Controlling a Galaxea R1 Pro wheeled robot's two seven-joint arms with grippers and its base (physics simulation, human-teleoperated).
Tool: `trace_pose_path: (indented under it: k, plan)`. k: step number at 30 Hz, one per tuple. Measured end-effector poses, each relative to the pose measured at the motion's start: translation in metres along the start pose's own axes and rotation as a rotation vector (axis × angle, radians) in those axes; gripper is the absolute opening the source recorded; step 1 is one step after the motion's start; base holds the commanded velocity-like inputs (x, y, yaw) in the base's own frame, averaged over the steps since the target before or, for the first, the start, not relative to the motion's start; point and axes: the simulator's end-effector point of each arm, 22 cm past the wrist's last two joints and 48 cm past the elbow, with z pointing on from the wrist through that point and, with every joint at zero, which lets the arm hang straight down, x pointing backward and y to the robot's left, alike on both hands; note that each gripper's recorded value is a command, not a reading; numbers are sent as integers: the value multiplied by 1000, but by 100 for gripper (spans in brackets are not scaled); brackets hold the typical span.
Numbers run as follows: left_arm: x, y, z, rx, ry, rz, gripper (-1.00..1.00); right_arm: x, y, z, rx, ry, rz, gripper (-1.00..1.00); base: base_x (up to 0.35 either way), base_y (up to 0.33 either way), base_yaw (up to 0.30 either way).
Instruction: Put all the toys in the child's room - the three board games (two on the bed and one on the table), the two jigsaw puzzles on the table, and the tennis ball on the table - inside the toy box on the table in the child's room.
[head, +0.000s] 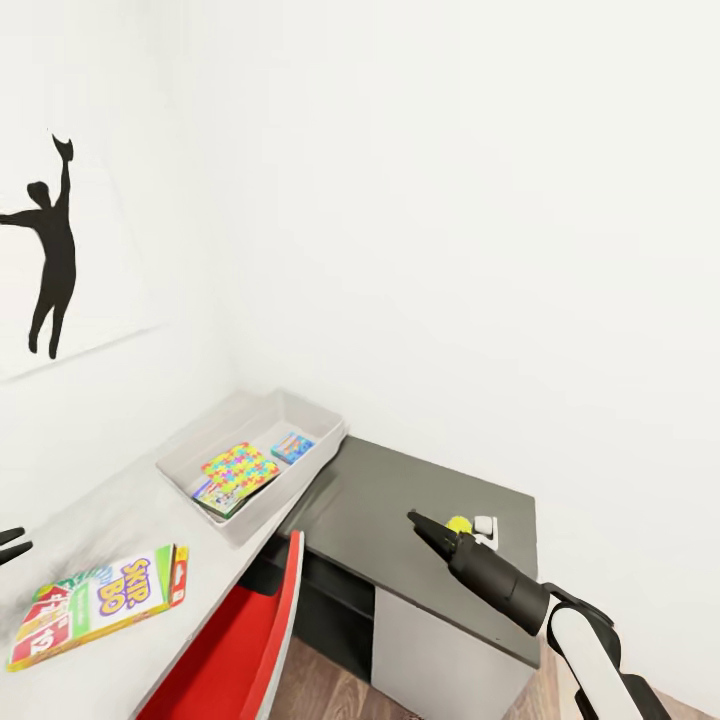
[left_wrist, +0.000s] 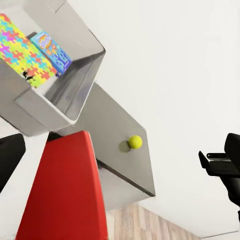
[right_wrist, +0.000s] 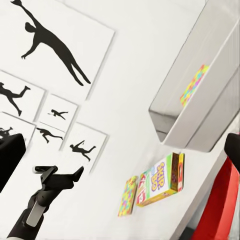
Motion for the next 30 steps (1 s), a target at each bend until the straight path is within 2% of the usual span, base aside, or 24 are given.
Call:
trace_pose_path:
  k: [6,30]
  plan:
    - [0,-1,-1,2,-2,2,100,0,2,0,-2,-1,-3,100,-144,-6,275]
    - [-2,-5,-3,7,-9,9,100,-2,8,0,-8,-4,-16,100,-45,0,277]
